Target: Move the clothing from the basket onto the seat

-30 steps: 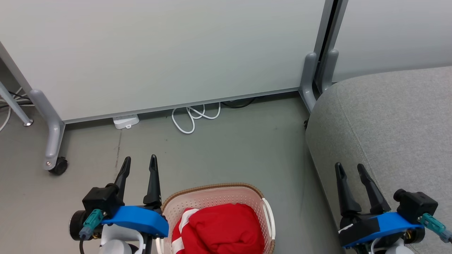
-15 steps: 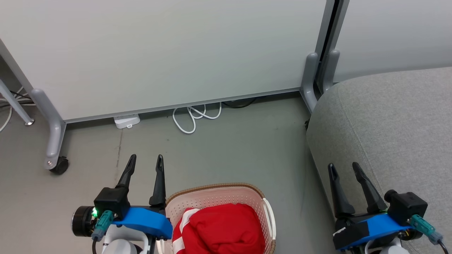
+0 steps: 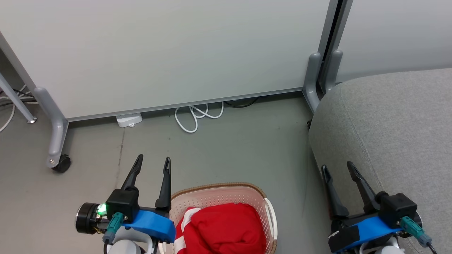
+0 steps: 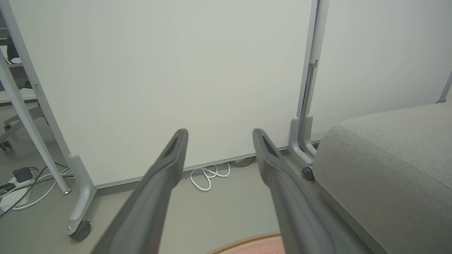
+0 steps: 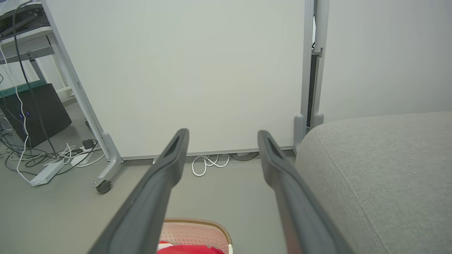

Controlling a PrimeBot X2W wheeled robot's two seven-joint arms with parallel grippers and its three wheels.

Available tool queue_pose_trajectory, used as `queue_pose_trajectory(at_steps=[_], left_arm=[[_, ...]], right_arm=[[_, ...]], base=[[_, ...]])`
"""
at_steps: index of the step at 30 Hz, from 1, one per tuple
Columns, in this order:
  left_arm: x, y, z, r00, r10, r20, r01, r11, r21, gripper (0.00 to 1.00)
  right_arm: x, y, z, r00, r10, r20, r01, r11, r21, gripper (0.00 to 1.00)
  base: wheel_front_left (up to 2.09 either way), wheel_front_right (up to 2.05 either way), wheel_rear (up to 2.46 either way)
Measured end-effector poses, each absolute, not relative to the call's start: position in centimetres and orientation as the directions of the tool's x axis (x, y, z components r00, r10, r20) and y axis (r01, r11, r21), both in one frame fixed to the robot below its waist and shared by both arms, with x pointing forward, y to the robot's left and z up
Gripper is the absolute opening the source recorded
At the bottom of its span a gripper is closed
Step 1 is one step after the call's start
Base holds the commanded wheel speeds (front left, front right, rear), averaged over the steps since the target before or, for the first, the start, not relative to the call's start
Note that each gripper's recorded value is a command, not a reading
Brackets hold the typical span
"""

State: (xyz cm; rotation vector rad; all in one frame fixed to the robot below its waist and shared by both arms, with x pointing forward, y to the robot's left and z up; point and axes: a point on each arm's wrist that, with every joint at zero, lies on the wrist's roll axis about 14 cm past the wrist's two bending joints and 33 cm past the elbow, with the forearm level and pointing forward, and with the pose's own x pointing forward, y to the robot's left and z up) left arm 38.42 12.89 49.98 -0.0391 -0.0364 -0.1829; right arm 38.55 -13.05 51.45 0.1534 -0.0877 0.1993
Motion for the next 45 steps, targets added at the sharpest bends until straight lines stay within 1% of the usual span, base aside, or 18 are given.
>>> queue_pose_trajectory(at_steps=[8,26,36,42,45], left_arm=[[38.4,12.8,49.6,0.981,-0.19,0.034,0.19,0.982,-0.013,1.0],[38.6,12.5,49.1,0.979,-0.204,0.018,0.204,0.979,-0.028,1.0],[41.5,9.9,48.0,0.947,-0.321,-0.023,0.322,0.946,0.037,1.0],[44.4,7.8,45.2,0.901,-0.421,-0.111,0.431,0.898,0.093,1.0],[45.5,6.5,42.6,0.863,-0.471,-0.182,0.494,0.862,0.114,1.0]], right_arm=[[38.5,-12.7,51.5,0.973,0.207,0.107,-0.218,0.971,0.1,1.0],[38.5,-12.8,51.2,0.974,0.203,0.099,-0.213,0.971,0.104,1.0],[40.0,-13.7,51.0,0.979,0.18,0.098,-0.19,0.977,0.1,1.0],[42.2,-14.5,51.0,0.981,0.162,0.105,-0.172,0.981,0.092,1.0],[43.4,-15.2,50.9,0.983,0.145,0.109,-0.155,0.984,0.085,1.0]], base=[[0.0,0.0,0.0],[0.0,0.0,0.0],[0.0,0.0,0.0],[0.0,0.0,0.0],[0.0,0.0,0.0]])
